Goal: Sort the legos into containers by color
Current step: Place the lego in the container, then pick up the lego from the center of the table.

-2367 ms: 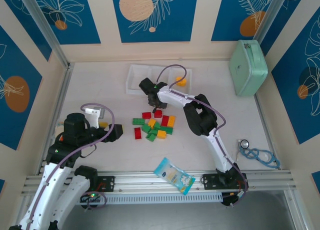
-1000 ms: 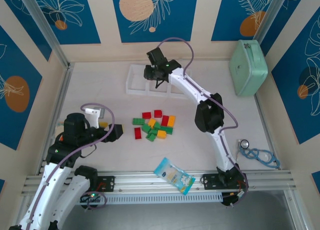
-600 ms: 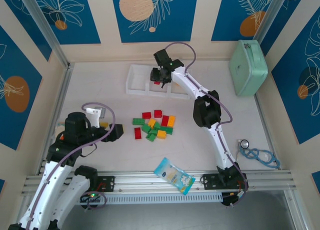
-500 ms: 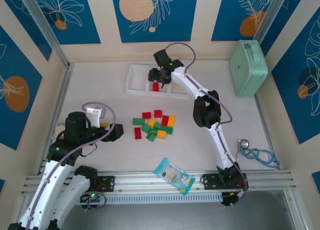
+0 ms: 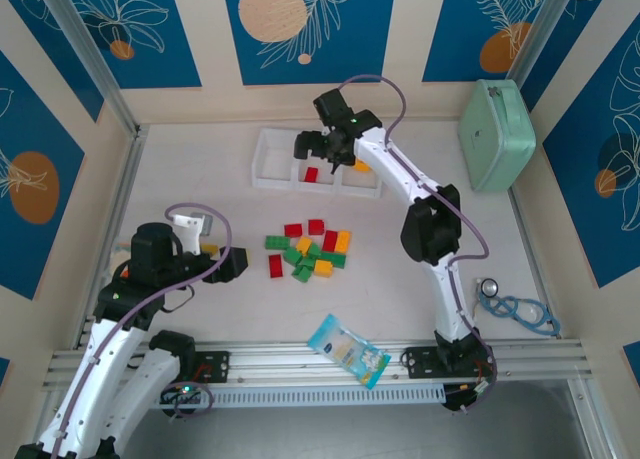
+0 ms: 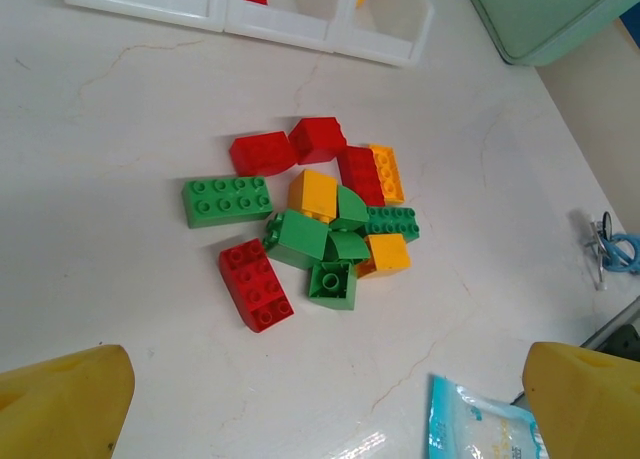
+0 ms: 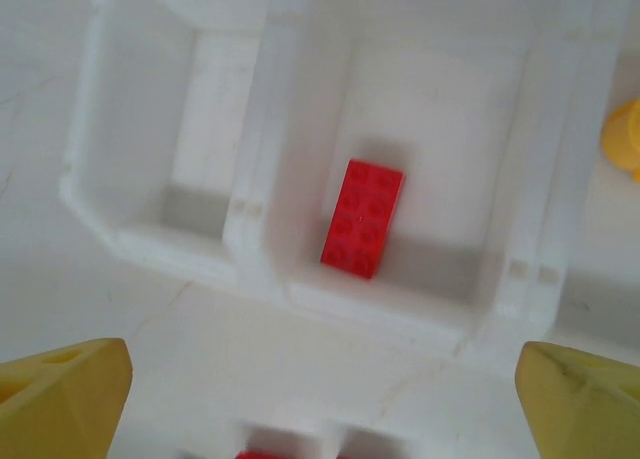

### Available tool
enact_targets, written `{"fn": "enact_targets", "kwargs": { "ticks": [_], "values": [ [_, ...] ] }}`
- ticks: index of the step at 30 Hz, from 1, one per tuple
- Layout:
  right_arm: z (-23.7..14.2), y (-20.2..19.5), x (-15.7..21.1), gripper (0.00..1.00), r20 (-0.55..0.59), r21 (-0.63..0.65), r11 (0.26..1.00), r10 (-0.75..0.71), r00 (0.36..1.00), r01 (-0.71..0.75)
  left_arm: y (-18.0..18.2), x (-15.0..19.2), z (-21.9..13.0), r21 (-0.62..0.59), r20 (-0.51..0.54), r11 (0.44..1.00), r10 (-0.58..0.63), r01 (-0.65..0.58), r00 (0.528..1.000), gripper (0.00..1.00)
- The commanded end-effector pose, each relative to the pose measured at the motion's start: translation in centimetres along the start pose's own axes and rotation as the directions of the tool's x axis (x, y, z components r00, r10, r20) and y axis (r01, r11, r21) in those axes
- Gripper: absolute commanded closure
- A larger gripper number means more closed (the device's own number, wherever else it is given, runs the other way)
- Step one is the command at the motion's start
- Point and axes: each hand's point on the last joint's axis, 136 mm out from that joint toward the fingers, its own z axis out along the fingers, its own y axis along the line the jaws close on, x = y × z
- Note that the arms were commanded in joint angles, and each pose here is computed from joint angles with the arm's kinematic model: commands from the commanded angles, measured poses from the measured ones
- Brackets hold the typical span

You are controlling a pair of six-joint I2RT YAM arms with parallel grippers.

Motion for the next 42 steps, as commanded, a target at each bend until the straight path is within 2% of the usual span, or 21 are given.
{"fn": "enact_targets", "kwargs": {
  "ticks": [1,8,16,25,30,42],
  "values": [
    [-2.7,1.1,3.3,0.01,-0.071,-0.009,0.998,-0.055,0.996,0.055,-0.7,0.0,0.1,0.042,0.0,0.999,0.035,-0.035,0.999,0.01],
    [-3.2,1.1,9.3,0.0,-0.185,-0.026,0.998,-0.063,0.981,0.059,-0.4,0.1,0.3,0.027,-0.014,0.999,0.021,-0.021,1.0,0.01],
    [0.0,-0.7,13.5,0.11,-0.304,0.002,0.998,-0.065,0.951,0.069,0.0,0.2,0.5,0.012,-0.031,1.0,0.008,-0.008,0.999,0.01],
    [3.4,-0.9,14.8,0.27,-0.386,0.018,0.997,-0.066,0.92,0.079,0.2,0.3,0.6,0.002,-0.033,1.0,0.003,-0.003,0.999,0.01],
    [4.4,-2.1,15.1,0.27,-0.404,0.09,0.992,-0.046,0.914,0.089,0.1,0.2,0.5,0.002,-0.032,1.0,0.002,-0.002,0.999,0.01],
    [6.3,-2.9,16.0,0.31,-0.434,0.156,0.981,-0.036,0.9,0.114,0.2,0.2,0.6,-0.004,-0.032,1.0,0.001,-0.001,0.999,0.0]
  ]
}}
